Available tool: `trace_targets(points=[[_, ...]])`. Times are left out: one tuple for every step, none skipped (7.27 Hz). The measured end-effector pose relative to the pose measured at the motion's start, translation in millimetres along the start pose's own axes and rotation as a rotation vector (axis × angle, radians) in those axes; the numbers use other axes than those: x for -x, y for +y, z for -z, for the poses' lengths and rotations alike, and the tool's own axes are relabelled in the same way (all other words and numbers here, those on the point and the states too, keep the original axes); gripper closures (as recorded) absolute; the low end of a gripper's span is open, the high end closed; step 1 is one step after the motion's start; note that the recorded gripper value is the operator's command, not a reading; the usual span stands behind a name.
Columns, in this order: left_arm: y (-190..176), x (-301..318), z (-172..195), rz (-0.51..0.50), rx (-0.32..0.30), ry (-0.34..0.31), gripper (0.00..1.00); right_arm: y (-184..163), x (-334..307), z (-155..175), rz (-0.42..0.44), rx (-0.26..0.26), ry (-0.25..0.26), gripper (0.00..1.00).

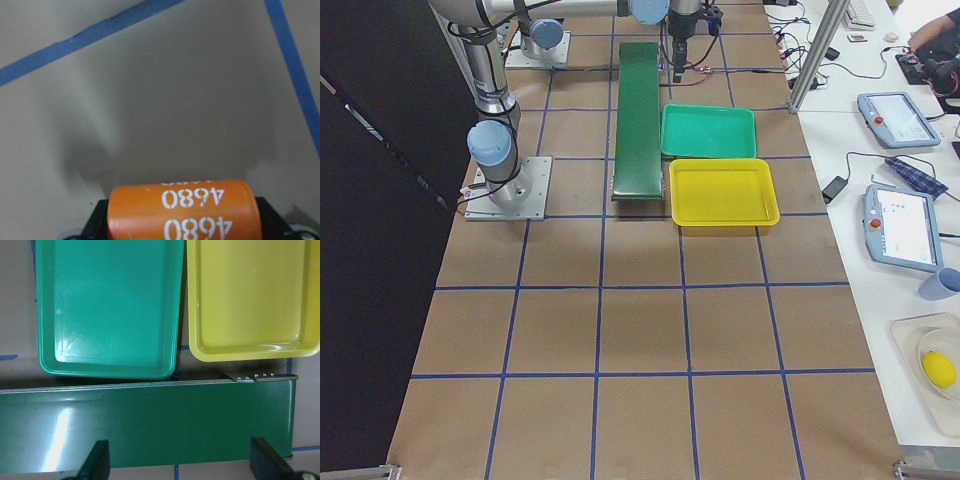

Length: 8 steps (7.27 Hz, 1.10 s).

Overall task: Sort buttons by color to trays
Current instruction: 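Carry the orange cylinder onto the conveyor belt and release it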

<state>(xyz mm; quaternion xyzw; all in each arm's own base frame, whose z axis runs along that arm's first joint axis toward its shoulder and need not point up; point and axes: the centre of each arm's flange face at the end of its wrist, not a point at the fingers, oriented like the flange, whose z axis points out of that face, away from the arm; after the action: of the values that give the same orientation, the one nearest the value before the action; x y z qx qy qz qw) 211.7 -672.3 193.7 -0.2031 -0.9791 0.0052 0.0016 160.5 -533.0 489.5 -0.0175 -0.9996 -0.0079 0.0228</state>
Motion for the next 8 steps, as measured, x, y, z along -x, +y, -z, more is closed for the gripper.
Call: trace_targets(points=[[-5,-16,19,-0.002,0.003,-0.001,0.9,0,0,0,0.0,0.0,0.0,0.0],[-12,-50,43,0.013,0.015,0.013,0.9,0,0,0,0.0,0.0,0.0,0.0],[-16,-97,69,0.042,0.029,0.03,0.89,0,0,0,0.0,0.0,0.0,0.0],[-13,-153,88,0.082,0.042,0.043,0.89,0,0,0,0.0,0.0,0.0,0.0],[-7,-217,98,0.133,0.055,0.05,0.89,0,0,0,0.0,0.0,0.0,0.0],[1,-275,103,0.178,0.066,0.049,0.89,0,0,0,0.0,0.0,0.0,0.0],[11,-323,106,0.205,0.074,0.047,0.89,0,0,0,0.0,0.0,0.0,0.0],[24,-355,103,0.228,0.087,0.048,0.88,0,0,0,0.0,0.0,0.0,0.0]])
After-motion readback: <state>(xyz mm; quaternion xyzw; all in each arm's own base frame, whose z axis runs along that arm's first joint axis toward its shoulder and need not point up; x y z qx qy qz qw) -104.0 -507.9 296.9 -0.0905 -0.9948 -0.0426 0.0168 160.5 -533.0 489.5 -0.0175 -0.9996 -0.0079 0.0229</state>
